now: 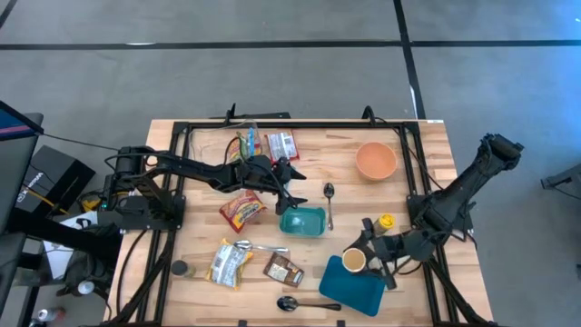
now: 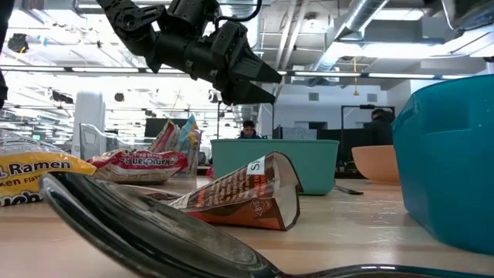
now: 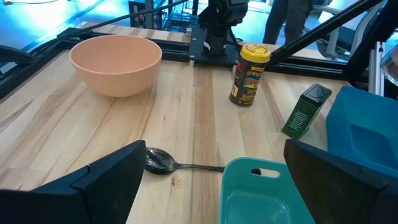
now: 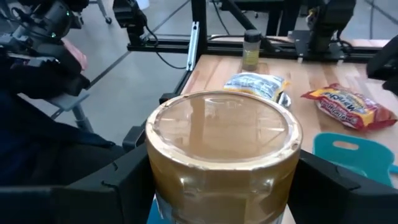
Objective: Pick & Place Food Item
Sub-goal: Put the gold seasoning bottle into the blue bin
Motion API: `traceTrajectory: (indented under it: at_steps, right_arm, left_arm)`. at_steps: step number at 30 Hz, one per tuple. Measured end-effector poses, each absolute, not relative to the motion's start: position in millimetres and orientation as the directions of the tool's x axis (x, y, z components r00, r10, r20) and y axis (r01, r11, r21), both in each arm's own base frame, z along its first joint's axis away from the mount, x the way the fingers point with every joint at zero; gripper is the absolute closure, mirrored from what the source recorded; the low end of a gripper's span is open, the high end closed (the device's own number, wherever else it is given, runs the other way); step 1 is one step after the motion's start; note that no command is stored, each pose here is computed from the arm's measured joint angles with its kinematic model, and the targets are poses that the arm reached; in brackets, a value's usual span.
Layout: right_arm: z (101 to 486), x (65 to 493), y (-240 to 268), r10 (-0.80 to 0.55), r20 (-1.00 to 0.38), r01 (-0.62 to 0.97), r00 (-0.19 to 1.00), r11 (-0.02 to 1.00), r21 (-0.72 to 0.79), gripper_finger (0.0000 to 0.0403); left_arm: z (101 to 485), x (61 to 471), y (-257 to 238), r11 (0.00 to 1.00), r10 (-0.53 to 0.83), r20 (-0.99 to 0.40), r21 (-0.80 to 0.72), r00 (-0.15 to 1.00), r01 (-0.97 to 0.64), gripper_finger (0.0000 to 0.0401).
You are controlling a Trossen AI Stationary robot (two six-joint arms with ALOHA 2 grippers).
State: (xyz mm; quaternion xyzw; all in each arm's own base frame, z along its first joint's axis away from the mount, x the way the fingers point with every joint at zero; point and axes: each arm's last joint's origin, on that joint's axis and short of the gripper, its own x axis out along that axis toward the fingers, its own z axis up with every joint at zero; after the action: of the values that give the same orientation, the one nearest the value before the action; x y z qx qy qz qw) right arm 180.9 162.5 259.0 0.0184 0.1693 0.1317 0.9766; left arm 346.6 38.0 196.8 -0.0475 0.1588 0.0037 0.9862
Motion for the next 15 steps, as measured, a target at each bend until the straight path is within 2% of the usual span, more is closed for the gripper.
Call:
traceTrajectory:
  at_steps: [15]
  right_arm:
    - [254,172,177,0.195,-0.313,-0.183,0.930,0.981,0.066,0.0121]
  left_arm:
    - [197,347,38,0.995,-0.007,-0.312,-0.092,0.950,-0.022,0.0027]
